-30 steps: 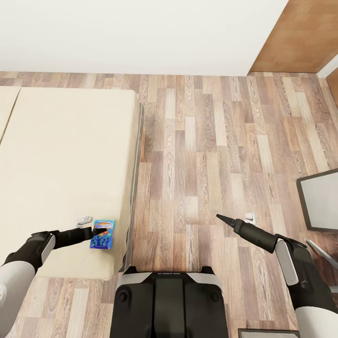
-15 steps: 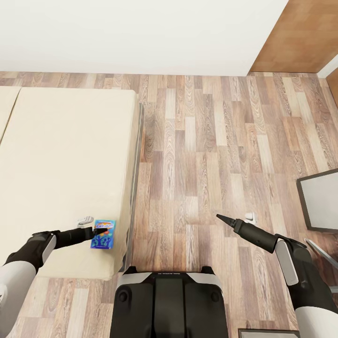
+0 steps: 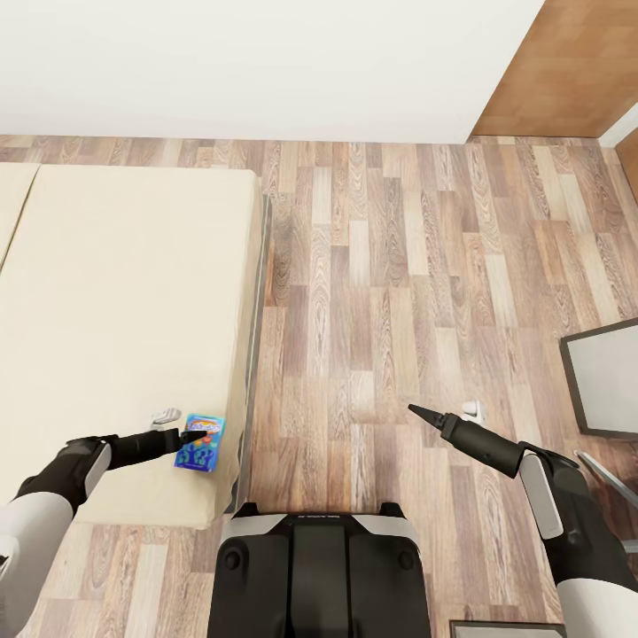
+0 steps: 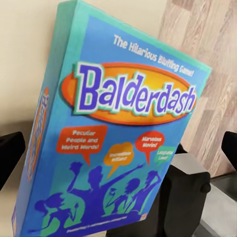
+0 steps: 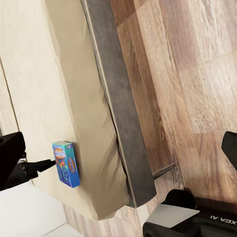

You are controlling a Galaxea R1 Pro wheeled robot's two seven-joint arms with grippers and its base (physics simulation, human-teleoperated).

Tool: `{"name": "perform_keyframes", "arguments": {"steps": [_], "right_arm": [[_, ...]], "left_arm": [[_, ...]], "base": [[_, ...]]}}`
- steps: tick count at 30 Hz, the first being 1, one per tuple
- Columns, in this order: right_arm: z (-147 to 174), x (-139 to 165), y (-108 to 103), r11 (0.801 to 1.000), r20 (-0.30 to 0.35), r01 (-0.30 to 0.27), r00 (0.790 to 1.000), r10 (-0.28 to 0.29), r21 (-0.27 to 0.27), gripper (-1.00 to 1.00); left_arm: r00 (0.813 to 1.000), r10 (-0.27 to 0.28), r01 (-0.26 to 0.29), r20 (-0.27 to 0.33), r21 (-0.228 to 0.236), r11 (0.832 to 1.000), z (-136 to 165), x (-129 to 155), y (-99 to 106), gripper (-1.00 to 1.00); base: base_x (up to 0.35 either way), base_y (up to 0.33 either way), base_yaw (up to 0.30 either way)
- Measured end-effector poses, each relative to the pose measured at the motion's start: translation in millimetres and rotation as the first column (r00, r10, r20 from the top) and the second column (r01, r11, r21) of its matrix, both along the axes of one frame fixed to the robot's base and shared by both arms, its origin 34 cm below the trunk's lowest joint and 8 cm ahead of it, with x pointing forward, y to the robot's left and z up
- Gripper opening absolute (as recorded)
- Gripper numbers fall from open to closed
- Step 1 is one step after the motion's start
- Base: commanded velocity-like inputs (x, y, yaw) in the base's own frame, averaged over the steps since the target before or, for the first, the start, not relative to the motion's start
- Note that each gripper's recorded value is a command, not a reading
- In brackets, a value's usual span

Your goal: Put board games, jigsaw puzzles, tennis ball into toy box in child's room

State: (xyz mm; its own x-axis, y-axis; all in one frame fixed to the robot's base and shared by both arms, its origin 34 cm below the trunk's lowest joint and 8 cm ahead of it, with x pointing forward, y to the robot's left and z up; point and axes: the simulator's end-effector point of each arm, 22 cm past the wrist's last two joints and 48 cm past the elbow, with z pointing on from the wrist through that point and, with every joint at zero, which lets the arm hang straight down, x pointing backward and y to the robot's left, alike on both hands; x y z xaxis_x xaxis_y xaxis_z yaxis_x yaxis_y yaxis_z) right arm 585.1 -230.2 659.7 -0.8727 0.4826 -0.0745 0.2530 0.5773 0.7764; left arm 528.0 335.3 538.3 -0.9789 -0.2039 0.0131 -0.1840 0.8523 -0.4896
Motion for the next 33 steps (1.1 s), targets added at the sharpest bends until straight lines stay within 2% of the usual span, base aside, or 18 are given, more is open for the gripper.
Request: {"name": "perform_keyframes", "arguments": {"steps": [33], "right_arm": [[1.3,1.0,0.9,1.0,0.002,-0.001,1.0,0.001,0.003,1.0]], "left_arm": [[1.0,-0.001,0.001,0.004,-0.014,1.0,1.3,0.7,-3.1,1.0]], "base": [[0.0,0.0,0.0]]}}
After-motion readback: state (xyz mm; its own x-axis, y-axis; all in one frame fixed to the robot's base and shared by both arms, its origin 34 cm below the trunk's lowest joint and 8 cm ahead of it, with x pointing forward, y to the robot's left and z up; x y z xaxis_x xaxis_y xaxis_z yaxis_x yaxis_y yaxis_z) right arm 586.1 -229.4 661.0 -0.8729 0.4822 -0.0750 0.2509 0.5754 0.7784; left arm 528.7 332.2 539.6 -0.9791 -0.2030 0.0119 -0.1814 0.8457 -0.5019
